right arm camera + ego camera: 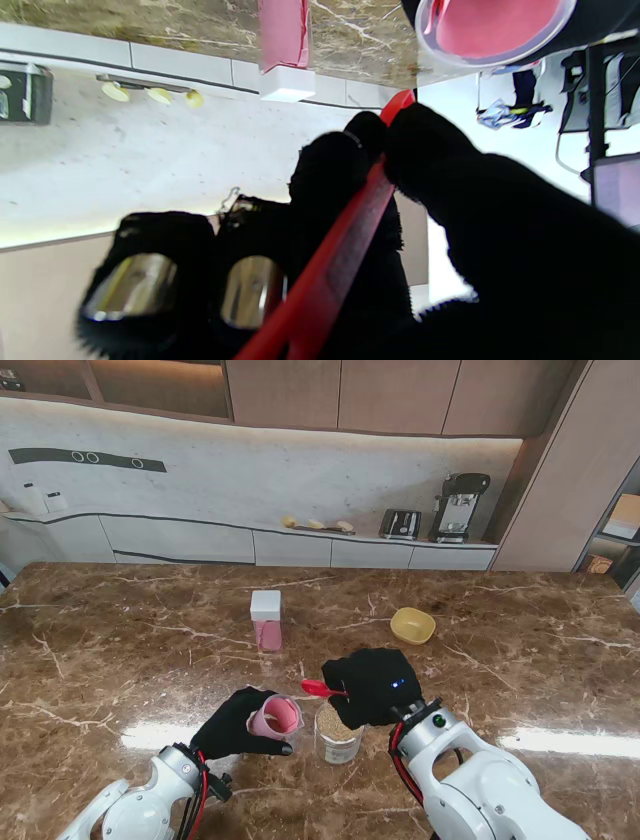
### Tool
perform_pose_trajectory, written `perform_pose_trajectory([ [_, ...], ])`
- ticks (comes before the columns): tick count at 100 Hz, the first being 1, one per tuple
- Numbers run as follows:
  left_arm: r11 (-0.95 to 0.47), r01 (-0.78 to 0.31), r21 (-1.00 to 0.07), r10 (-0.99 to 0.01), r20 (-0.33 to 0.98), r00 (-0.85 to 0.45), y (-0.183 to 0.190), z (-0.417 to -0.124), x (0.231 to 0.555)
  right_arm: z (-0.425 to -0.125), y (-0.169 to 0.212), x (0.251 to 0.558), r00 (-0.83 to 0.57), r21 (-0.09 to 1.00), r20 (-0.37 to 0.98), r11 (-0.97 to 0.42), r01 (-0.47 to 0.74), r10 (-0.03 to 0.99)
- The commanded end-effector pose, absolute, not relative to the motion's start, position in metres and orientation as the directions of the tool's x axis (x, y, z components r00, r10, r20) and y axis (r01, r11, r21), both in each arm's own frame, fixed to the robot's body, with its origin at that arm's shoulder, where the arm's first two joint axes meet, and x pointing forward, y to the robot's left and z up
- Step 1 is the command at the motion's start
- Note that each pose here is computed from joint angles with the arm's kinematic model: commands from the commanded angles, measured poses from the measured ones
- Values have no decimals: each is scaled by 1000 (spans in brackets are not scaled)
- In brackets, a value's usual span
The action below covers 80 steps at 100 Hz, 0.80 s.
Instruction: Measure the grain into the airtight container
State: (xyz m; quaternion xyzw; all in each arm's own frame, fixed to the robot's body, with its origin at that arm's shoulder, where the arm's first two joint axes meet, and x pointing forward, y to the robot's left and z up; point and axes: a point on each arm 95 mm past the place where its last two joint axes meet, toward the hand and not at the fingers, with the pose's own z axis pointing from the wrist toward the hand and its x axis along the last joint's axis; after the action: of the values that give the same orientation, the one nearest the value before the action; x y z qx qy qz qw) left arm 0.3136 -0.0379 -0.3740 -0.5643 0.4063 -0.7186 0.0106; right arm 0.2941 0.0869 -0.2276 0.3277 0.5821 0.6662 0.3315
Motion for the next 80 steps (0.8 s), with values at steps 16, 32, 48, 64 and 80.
perform_pose_trajectory([
  [16, -672, -443, -593, -470, 804, -363, -40, -375, 312, -231, 64, 307, -451, 983, 172, -184, 18, 876],
  [32, -674, -439, -594, -471, 804, -364, -40, -376, 311, -231, 45, 322, -320, 959, 281, -272, 76, 905],
  [48, -682, -428, -593, -467, 804, -369, -40, -375, 310, -242, 21, 349, -183, 938, 343, -325, 120, 921],
  [64, -691, -415, -592, -459, 803, -381, -40, -373, 309, -253, 1, 377, -19, 904, 405, -397, 160, 914],
  [80, -697, -401, -594, -460, 800, -385, -39, -372, 309, -266, -13, 402, 112, 887, 404, -419, 195, 908],
])
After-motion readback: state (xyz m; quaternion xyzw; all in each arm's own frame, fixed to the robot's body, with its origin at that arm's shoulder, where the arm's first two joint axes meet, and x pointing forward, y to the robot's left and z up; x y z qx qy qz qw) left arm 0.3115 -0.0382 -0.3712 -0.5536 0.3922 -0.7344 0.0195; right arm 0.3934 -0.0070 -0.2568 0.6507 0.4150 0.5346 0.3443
